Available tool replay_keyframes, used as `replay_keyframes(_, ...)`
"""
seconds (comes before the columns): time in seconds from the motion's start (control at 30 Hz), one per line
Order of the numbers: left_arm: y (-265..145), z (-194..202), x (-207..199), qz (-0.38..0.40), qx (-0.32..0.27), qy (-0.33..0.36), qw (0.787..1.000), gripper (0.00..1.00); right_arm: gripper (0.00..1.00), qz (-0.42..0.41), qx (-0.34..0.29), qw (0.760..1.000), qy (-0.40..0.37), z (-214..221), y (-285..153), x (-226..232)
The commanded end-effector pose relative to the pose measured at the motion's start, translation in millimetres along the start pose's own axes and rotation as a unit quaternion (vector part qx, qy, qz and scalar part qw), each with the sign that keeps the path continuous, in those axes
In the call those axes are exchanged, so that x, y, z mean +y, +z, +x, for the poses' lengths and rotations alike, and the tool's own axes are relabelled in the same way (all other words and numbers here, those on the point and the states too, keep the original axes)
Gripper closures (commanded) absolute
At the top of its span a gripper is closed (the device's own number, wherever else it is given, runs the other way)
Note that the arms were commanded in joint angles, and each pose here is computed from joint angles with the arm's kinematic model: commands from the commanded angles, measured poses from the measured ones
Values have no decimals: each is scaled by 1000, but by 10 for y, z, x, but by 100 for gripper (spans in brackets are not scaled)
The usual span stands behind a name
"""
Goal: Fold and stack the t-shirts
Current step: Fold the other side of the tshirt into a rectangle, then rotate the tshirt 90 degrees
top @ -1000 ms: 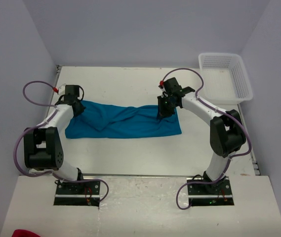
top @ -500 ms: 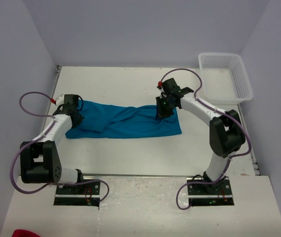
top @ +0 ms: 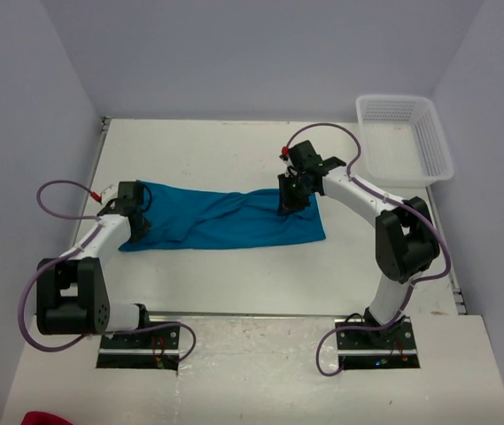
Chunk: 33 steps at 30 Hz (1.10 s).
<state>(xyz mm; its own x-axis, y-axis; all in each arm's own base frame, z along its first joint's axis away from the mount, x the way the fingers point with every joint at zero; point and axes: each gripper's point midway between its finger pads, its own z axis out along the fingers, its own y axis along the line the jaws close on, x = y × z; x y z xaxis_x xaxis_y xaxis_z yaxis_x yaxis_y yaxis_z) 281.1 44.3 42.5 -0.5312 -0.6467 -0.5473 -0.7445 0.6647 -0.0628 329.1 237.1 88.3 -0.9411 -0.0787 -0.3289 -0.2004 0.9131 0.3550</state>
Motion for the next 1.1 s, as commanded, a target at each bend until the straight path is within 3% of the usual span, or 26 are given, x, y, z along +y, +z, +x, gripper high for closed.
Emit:
replay_keyframes(0.0, -97, -72, 37, -3, -28, -29, 999, 100, 83, -15, -16, 1000, -12, -56, -70, 96)
replay_keyframes(0.07, -172, -87, -18, 7, -41, -28, 999, 98, 83, -14, -13, 1000, -11, -49, -58, 87)
replay_keyframes(0.17, -256, -166, -83, 14, -56, -35, 998, 83, 82, -9, -13, 1000, -12, -55, -45, 71)
replay_keyframes(0.2, -280, -193, -116, 18, -60, -35, 997, 74, 82, -6, -14, 1000, -12, -64, -53, 66)
replay_keyframes(0.3, -365, -329, -183, 18, -83, -36, 996, 63, 82, -2, -12, 1000, -11, -65, -41, 51)
replay_keyframes(0.43, -420, -551, -342, 14, -100, -24, 995, 60, 82, 11, -5, 1000, -9, -36, 14, -10)
replay_keyframes(0.53, -369, -642, -486, 22, -103, -24, 994, 63, 88, 16, -1, 1000, -8, -23, 39, -36)
replay_keyframes(0.6, -265, -634, -609, 27, -90, -1, 996, 81, 98, 20, 0, 1000, -7, -17, 66, -56)
replay_keyframes(0.67, -186, -612, -735, 37, -74, 16, 996, 100, 100, 26, 1, 1000, -4, -14, 102, -82)
replay_keyframes(0.77, 106, -547, -981, 45, -48, 39, 997, 100, 100, 36, 15, 999, 6, 23, 262, -154)
replay_keyframes(1.07, 420, -425, -1078, 32, -23, 54, 998, 100, 100, 50, 44, 997, 26, 132, 517, -195)
